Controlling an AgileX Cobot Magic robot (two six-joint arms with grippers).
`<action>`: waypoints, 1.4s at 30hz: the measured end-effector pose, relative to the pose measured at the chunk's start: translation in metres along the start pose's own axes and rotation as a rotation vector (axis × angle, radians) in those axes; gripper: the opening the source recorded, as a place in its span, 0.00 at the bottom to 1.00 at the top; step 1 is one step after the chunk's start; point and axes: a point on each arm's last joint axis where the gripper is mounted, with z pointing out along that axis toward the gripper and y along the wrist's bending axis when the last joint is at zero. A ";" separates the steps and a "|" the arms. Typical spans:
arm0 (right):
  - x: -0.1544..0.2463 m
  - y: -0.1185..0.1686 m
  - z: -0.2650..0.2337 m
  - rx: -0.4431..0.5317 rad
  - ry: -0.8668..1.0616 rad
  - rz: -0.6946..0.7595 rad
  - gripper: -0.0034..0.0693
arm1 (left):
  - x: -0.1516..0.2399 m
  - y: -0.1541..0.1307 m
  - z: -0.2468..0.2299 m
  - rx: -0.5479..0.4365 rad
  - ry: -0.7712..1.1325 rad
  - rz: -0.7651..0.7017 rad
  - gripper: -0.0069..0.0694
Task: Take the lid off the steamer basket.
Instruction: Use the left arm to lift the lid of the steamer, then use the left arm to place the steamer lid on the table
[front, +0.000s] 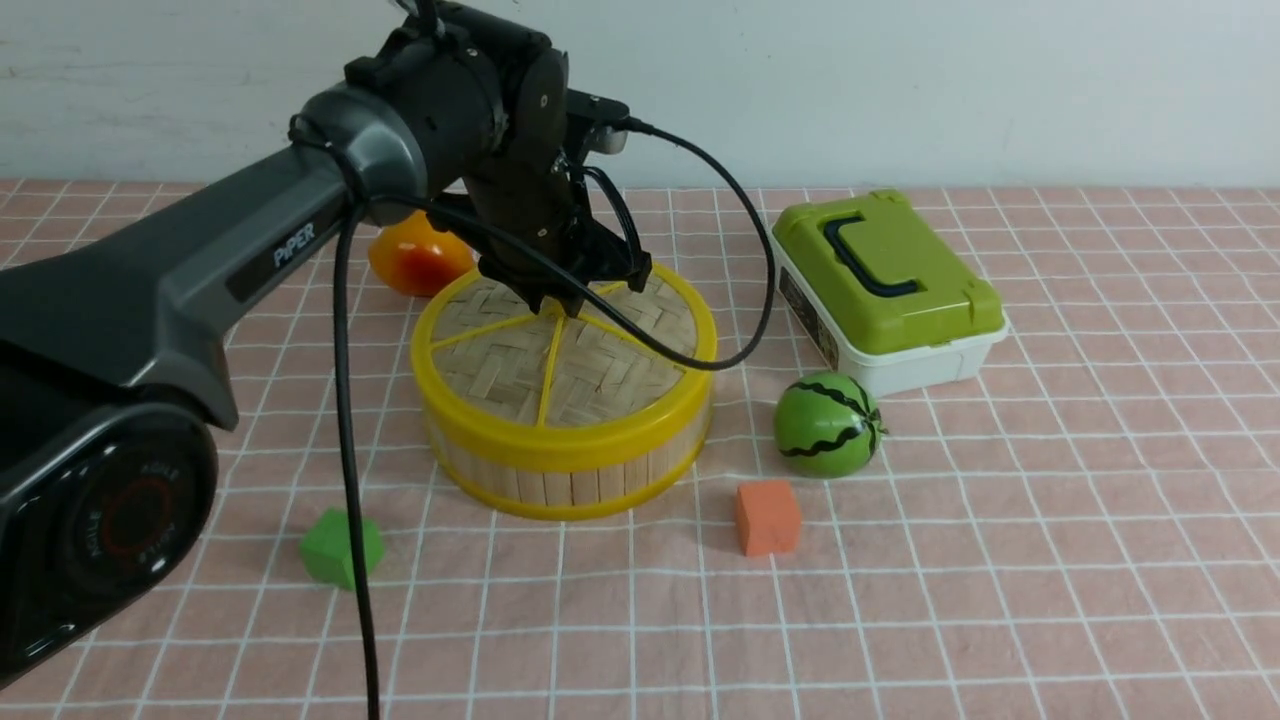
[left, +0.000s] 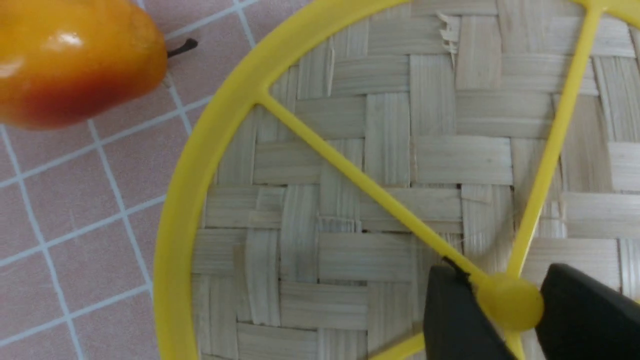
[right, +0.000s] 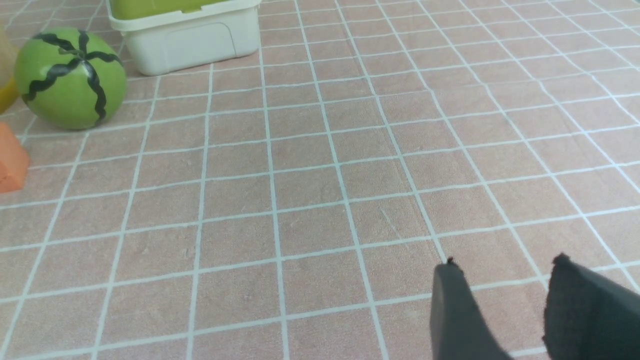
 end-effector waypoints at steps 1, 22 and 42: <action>0.000 0.000 0.000 0.000 0.000 0.000 0.38 | 0.000 0.000 0.000 -0.005 0.002 0.003 0.40; 0.000 0.000 0.000 0.000 0.000 0.000 0.38 | 0.002 -0.002 -0.001 0.010 0.022 -0.079 0.22; 0.000 0.000 0.000 0.000 0.000 0.000 0.38 | -0.003 0.123 -0.152 -0.257 -0.240 -0.240 0.22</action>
